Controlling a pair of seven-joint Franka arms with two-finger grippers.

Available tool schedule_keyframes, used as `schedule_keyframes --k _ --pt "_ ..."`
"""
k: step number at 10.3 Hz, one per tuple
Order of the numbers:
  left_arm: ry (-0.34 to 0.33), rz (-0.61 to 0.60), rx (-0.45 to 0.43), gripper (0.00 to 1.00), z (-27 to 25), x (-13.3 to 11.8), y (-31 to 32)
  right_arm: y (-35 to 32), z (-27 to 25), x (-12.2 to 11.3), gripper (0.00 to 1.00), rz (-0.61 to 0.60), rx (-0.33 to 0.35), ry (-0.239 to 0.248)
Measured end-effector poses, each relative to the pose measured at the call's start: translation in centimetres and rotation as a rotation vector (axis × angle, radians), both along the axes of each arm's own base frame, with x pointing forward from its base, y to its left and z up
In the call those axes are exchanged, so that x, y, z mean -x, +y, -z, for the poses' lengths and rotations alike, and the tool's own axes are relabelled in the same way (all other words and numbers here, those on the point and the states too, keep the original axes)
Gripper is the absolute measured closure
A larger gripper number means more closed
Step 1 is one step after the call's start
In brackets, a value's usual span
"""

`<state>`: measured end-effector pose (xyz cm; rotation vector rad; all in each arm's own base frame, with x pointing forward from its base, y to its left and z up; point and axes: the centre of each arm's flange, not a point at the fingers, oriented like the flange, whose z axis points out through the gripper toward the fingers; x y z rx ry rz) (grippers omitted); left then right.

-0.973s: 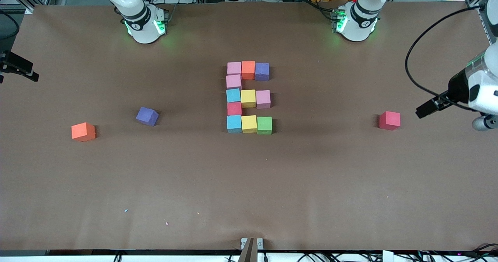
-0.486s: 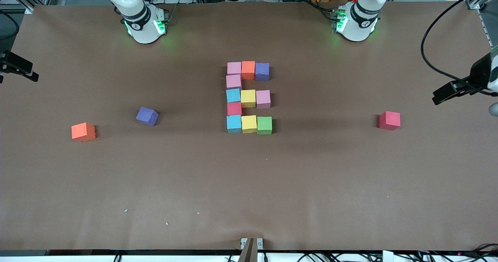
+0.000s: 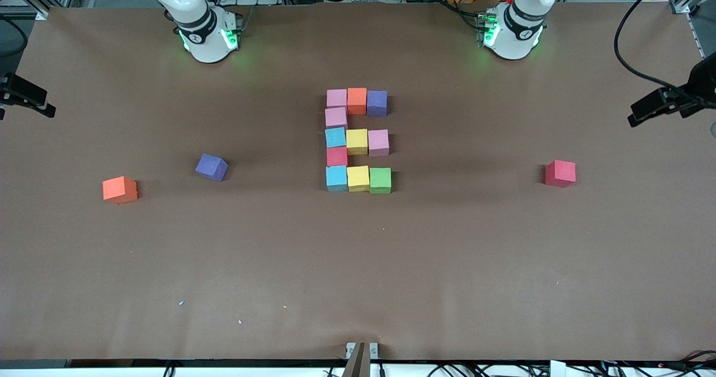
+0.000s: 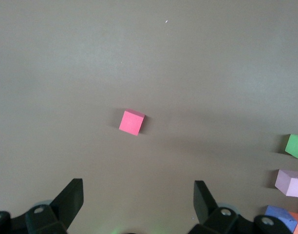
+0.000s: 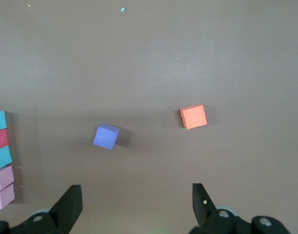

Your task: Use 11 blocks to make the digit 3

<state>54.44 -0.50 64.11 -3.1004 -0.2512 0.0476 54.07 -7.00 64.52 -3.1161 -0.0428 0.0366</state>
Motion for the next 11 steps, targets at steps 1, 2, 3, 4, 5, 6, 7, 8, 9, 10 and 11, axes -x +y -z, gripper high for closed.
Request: schedule_keyframes --k 1,2,3,4,5,6,7,8,9,10,11 --pt "0.004 0.010 0.003 0.00 -0.1 1.0 0.0 0.0 0.0 0.0 0.00 0.000 0.000 0.000" --pt "0.007 0.012 0.006 0.00 -0.1 1.8 0.1 0.0 0.0 0.0 0.00 0.000 0.000 0.000" --pt "0.011 0.011 0.006 0.00 0.0 2.2 0.1 0.0 0.0 0.0 0.00 0.000 0.000 0.000" --pt "0.017 0.011 0.006 0.00 0.2 2.5 0.2 0.0 0.0 0.0 0.00 0.000 0.000 0.000" --pt "0.020 0.011 0.006 0.00 0.3 2.7 0.1 0.0 0.0 0.0 0.00 0.000 0.000 0.000" --pt "0.017 0.011 0.006 0.00 0.2 2.9 0.1 0.0 0.0 0.0 0.00 0.000 0.000 0.000" --pt "0.008 0.011 0.005 0.00 -0.3 3.3 0.1 0.0 0.0 0.0 0.00 0.000 0.000 0.000" --pt "-0.004 0.013 0.005 0.00 -0.9 3.6 0.0 0.0 0.0 0.0 0.00 0.000 0.000 0.000" --pt "-0.013 0.019 0.005 0.00 -1.3 3.9 -0.3 0.0 0.0 0.0 0.00 0.000 0.000 0.000" --pt "-0.019 0.031 0.005 0.00 -1.6 4.1 -0.9 0.0 0.0 0.0 0.00 0.000 0.000 0.000" --pt "-0.022 0.046 0.005 0.00 -1.8 4.2 -1.7 0.0 0.0 0.0 0.00 0.000 0.000 0.000"
